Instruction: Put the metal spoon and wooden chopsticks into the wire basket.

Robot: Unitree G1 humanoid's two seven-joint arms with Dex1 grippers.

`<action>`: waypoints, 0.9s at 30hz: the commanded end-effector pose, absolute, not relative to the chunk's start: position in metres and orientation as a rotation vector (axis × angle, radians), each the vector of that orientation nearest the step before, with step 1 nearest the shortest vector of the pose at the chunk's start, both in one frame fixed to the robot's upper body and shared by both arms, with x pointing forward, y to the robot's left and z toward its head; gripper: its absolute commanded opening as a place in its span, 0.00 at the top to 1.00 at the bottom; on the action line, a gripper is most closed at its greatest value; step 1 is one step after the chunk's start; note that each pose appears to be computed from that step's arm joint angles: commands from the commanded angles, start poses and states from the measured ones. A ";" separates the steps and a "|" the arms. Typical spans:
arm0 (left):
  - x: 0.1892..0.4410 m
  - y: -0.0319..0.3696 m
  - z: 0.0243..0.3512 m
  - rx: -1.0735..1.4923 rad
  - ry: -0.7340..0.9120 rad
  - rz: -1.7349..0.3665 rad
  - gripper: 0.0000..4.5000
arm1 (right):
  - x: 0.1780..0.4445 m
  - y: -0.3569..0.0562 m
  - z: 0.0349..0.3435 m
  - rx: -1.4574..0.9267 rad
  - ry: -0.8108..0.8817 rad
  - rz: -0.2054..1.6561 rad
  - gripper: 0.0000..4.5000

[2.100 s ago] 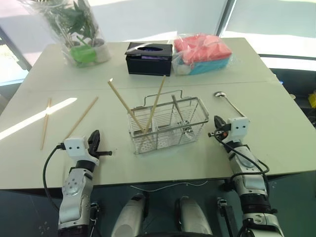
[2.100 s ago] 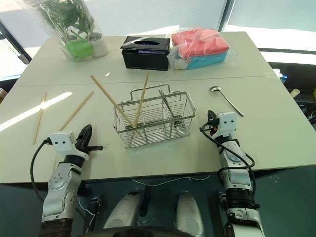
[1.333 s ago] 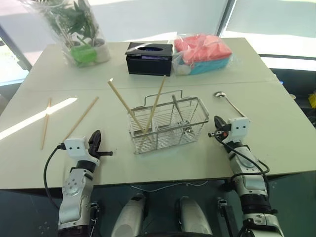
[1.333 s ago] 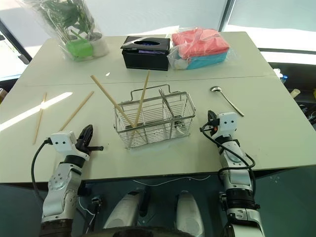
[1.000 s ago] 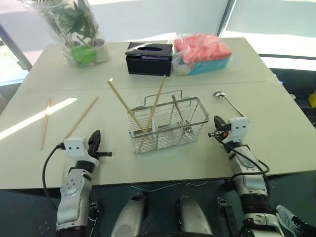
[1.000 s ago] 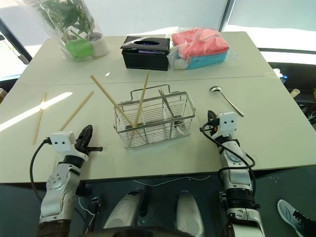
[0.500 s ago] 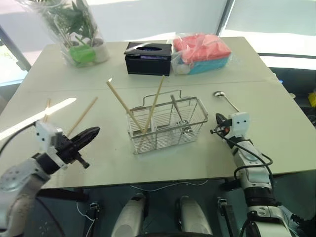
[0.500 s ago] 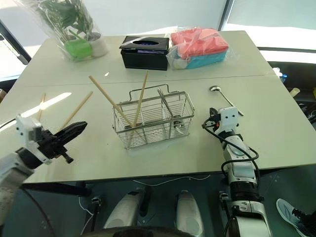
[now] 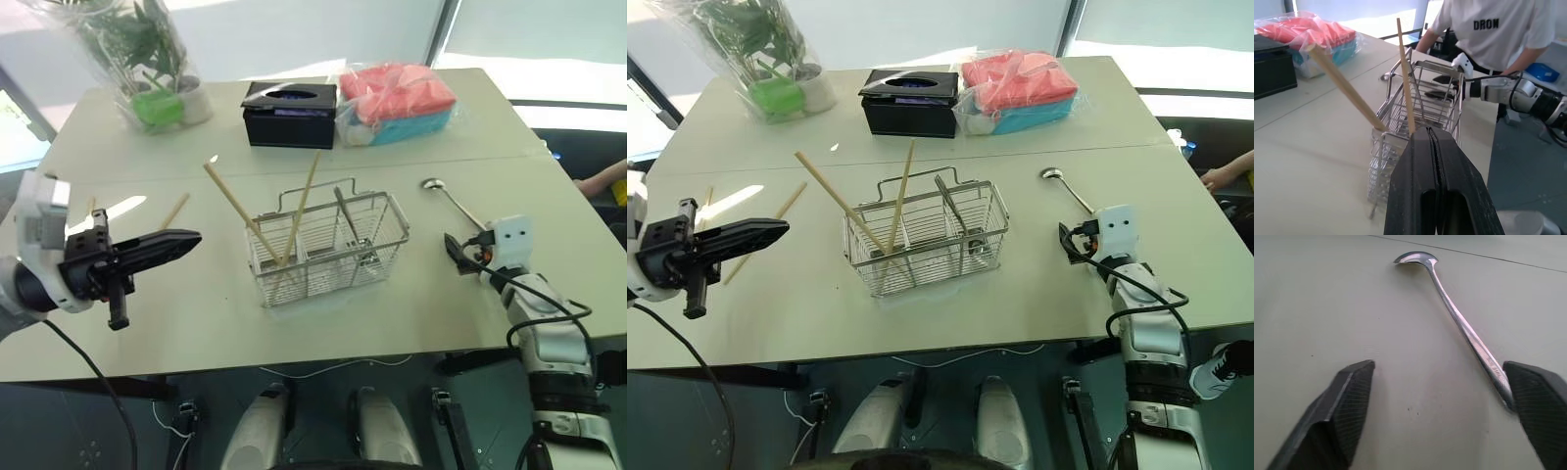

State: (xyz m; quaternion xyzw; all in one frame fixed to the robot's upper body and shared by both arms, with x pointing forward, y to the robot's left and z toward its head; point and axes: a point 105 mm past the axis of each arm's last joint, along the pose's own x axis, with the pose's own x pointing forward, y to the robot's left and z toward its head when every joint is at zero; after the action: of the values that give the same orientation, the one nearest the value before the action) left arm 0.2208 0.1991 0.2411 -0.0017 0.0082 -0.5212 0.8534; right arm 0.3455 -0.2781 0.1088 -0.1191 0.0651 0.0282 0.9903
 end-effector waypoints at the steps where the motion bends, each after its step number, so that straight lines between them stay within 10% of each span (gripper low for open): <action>1: 0.218 0.202 0.249 0.018 0.005 -1.114 1.00 | 0.345 -0.273 0.140 -0.278 0.104 0.098 0.02; 27: 0.215 0.190 0.254 0.044 -0.034 -1.158 1.00 | 0.404 -0.303 0.131 -0.250 0.434 0.291 0.02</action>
State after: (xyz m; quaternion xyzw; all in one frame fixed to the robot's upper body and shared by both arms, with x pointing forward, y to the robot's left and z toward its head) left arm 0.2191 0.1916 0.2465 0.0122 -0.0003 -0.5452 0.8382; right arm 0.4010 -0.2988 0.1225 -0.1104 0.2219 0.1441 0.9580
